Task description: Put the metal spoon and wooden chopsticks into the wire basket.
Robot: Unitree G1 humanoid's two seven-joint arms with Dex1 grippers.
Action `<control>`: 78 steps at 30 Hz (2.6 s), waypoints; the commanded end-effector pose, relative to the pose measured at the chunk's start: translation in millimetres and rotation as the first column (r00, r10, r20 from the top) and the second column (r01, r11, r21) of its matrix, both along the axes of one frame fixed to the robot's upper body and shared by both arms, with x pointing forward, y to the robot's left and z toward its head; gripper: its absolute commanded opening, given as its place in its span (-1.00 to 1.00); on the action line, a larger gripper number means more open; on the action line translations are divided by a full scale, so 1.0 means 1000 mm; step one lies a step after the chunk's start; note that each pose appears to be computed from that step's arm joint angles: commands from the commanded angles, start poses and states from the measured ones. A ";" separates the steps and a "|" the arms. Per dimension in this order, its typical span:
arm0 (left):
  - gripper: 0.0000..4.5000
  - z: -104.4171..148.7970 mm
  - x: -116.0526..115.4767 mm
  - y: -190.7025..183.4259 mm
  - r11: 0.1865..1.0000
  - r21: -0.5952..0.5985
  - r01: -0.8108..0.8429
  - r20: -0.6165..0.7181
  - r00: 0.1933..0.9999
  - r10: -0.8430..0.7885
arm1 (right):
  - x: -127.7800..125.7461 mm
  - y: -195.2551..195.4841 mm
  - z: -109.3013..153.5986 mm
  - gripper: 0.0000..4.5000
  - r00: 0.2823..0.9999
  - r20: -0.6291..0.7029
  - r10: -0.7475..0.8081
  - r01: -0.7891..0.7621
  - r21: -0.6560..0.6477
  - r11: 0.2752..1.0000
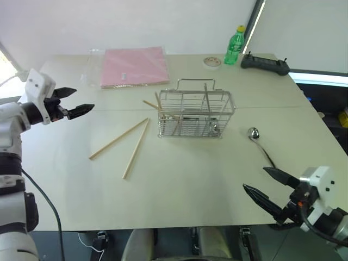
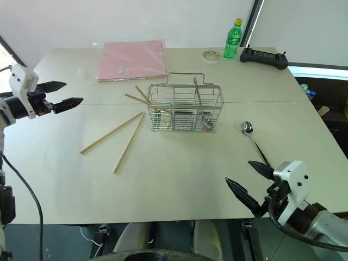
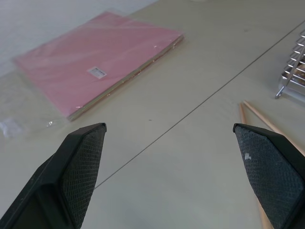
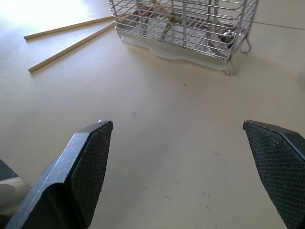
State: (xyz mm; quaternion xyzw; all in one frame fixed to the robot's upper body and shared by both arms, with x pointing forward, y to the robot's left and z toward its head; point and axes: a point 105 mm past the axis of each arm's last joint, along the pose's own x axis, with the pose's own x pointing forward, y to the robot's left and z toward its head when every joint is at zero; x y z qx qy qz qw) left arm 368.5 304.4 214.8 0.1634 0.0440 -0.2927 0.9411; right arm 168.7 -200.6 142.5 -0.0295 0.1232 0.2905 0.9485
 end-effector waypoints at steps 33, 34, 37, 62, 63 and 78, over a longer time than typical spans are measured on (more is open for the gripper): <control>1.00 0.021 -0.053 -0.075 0.919 -0.032 0.393 -0.150 0.907 -0.393 | 0.054 -0.062 0.025 1.00 0.983 0.134 -0.123 0.145 -0.175 0.974; 1.00 0.023 -0.058 -0.081 0.907 -0.045 0.419 -0.157 0.894 -0.420 | 0.058 -0.064 0.025 1.00 0.983 0.133 -0.125 0.148 -0.178 0.973; 1.00 0.028 -0.072 -0.099 0.871 -0.071 0.486 -0.163 0.856 -0.491 | 0.071 -0.069 0.024 1.00 0.984 0.110 -0.142 0.158 -0.152 0.976; 1.00 0.043 -0.126 -0.162 0.739 -0.084 0.668 -0.154 0.724 -0.672 | 0.165 -0.103 -0.011 1.00 0.921 -0.281 -0.271 0.202 -0.252 0.946; 1.00 0.043 -0.127 -0.162 0.739 -0.083 0.668 -0.155 0.724 -0.672 | 0.167 -0.104 -0.010 1.00 0.915 -0.295 -0.274 0.205 -0.245 0.948; 1.00 0.047 -0.126 -0.163 0.755 -0.067 0.653 -0.129 0.744 -0.655 | 0.170 -0.092 -0.041 1.00 0.900 -0.354 -0.254 0.158 -0.278 0.947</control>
